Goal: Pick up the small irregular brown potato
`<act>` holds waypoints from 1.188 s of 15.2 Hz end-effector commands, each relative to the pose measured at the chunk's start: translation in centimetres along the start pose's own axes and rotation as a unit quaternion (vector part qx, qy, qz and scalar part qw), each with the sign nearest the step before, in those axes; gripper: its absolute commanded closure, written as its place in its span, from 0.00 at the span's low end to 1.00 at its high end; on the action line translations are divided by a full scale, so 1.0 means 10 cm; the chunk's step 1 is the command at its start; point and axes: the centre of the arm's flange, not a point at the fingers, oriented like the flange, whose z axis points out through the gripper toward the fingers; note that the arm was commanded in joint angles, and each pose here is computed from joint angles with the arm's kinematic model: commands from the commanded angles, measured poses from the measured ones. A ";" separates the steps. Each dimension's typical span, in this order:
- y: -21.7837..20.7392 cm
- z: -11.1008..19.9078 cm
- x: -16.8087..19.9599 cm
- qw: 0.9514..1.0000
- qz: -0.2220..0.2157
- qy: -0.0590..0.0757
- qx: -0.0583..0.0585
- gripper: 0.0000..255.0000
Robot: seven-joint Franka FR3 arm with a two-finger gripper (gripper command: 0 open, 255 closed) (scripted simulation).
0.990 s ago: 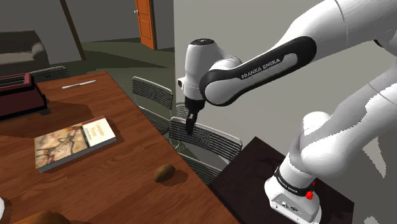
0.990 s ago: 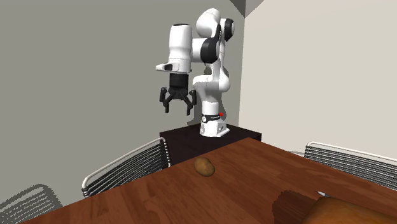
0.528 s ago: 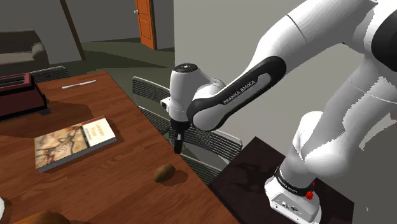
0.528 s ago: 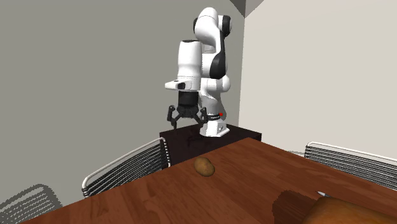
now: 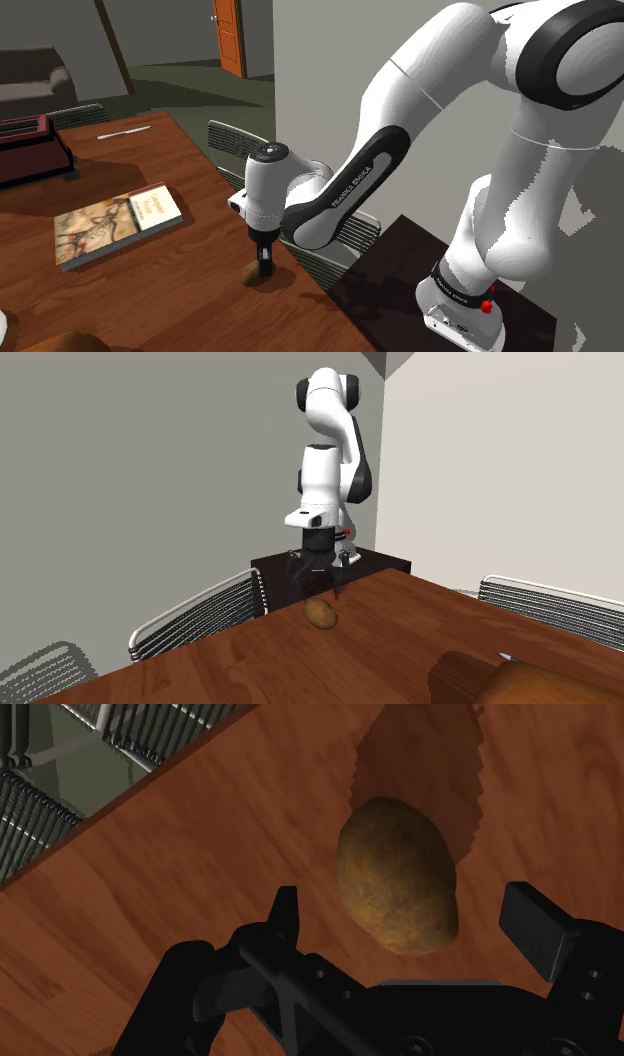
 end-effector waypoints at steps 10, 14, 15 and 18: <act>-0.07 0.46 0.01 1.000 -0.009 0.002 0.001 1.00; -0.07 0.46 0.01 1.000 -0.009 0.002 0.001 1.00; -0.07 0.46 0.01 1.000 -0.009 0.002 0.001 1.00; -0.07 0.46 0.01 1.000 -0.009 0.002 0.001 1.00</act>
